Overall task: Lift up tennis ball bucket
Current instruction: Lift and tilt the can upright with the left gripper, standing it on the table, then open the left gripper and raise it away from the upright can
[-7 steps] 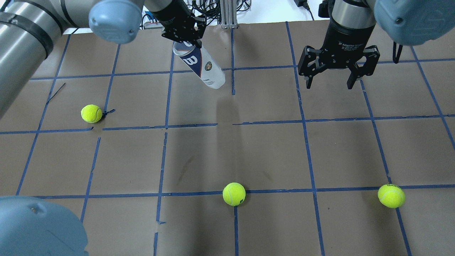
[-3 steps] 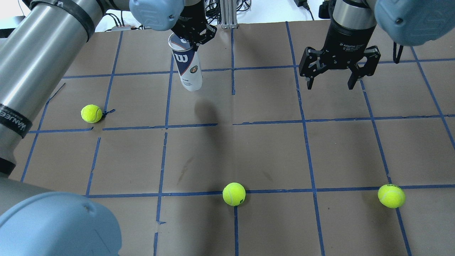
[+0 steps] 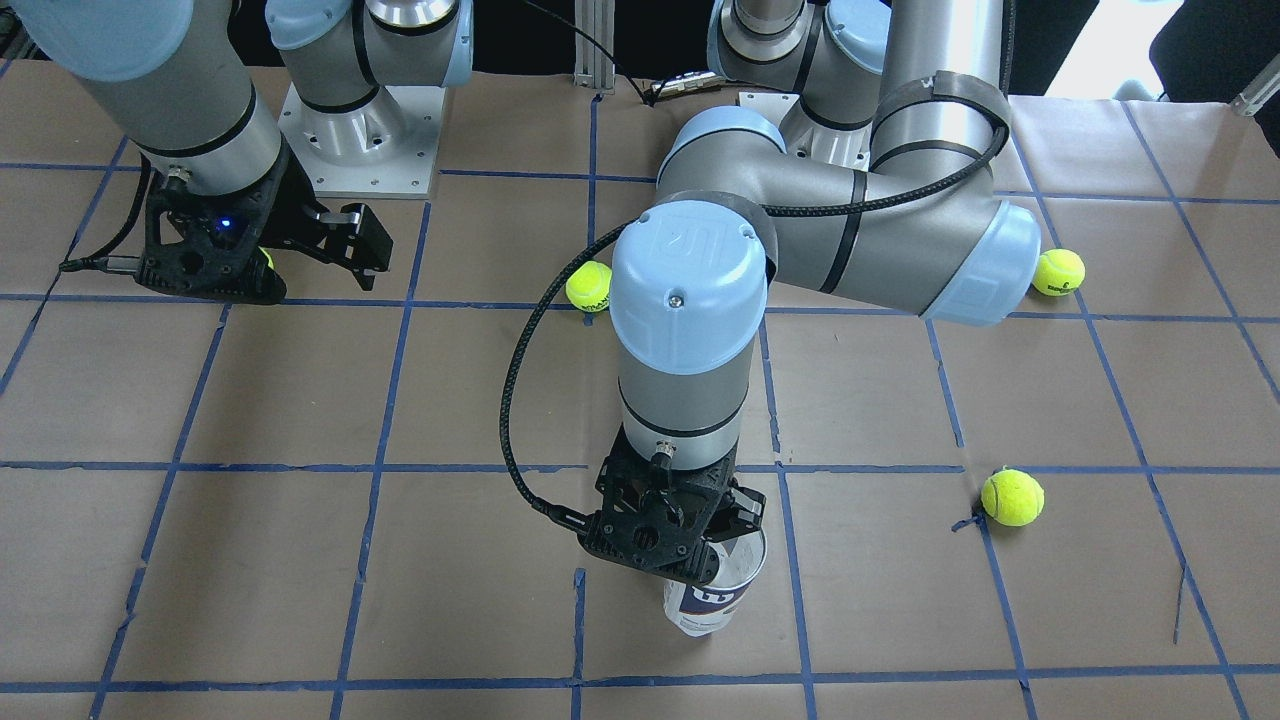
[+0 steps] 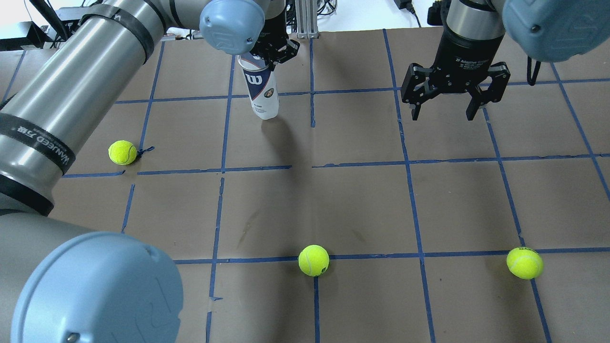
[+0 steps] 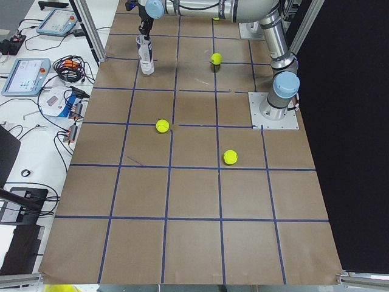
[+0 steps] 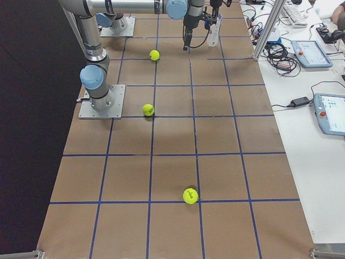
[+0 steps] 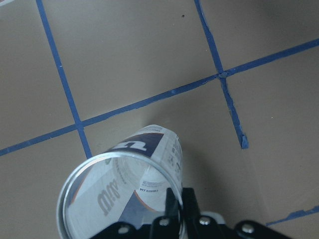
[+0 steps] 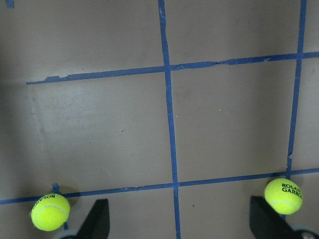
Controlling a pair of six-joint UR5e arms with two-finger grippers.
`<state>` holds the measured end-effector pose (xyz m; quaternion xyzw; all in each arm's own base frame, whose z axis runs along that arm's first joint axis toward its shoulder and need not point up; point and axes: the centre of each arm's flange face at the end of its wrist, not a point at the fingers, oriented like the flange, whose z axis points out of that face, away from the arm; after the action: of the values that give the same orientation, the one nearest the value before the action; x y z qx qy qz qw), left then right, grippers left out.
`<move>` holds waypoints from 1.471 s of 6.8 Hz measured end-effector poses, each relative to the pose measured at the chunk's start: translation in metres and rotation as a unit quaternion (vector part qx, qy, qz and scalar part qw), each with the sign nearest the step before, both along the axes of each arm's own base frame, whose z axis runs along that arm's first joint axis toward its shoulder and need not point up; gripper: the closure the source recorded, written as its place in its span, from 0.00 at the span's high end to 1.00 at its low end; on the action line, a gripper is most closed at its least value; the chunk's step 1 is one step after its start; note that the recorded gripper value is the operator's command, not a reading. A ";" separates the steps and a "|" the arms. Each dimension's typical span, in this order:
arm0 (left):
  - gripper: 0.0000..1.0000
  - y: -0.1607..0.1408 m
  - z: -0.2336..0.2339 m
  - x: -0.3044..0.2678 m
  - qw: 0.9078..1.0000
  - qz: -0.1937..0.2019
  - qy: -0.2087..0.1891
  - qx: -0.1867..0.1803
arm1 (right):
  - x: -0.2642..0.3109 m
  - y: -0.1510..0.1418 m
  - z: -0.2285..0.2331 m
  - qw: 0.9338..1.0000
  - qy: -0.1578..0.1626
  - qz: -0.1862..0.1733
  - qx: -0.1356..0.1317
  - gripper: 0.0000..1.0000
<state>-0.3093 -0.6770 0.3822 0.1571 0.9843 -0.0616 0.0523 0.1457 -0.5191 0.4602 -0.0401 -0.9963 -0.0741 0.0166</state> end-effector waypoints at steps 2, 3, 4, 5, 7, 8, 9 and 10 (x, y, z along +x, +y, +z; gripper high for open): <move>0.89 0.001 -0.003 -0.002 1.000 -0.002 0.005 0.007 | 0.000 -0.001 -0.003 1.000 0.001 -0.002 0.002 1.00; 0.89 0.003 0.000 -0.002 1.000 -0.002 0.007 0.008 | 0.000 -0.001 -0.003 1.000 0.001 -0.002 0.002 1.00; 0.89 0.007 0.011 0.000 1.000 -0.002 0.008 0.008 | 0.000 -0.001 -0.003 1.000 0.001 -0.002 0.002 1.00; 0.90 0.013 0.028 0.003 1.000 -0.001 0.009 0.007 | 0.000 -0.001 -0.003 1.000 0.001 -0.002 0.002 1.00; 0.88 0.027 0.067 0.017 1.000 0.006 0.025 -0.002 | 0.000 -0.001 -0.003 1.000 0.001 -0.001 0.002 1.00; 0.89 0.040 0.096 0.041 0.999 0.020 0.037 -0.001 | 0.000 -0.001 -0.003 1.000 0.001 0.000 0.002 1.00; 0.96 0.059 0.127 0.073 0.998 0.042 0.050 0.008 | 0.000 -0.001 -0.002 1.000 0.001 0.000 0.002 1.00; 1.00 0.086 0.154 0.101 0.996 0.063 0.061 0.025 | 0.000 -0.001 -0.002 1.000 0.000 0.000 0.001 1.00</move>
<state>-0.2080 -0.5912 0.5358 0.0925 0.9948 -0.0426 -0.0076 0.1457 -0.5202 0.4581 -0.0403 -0.9962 -0.0756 0.0168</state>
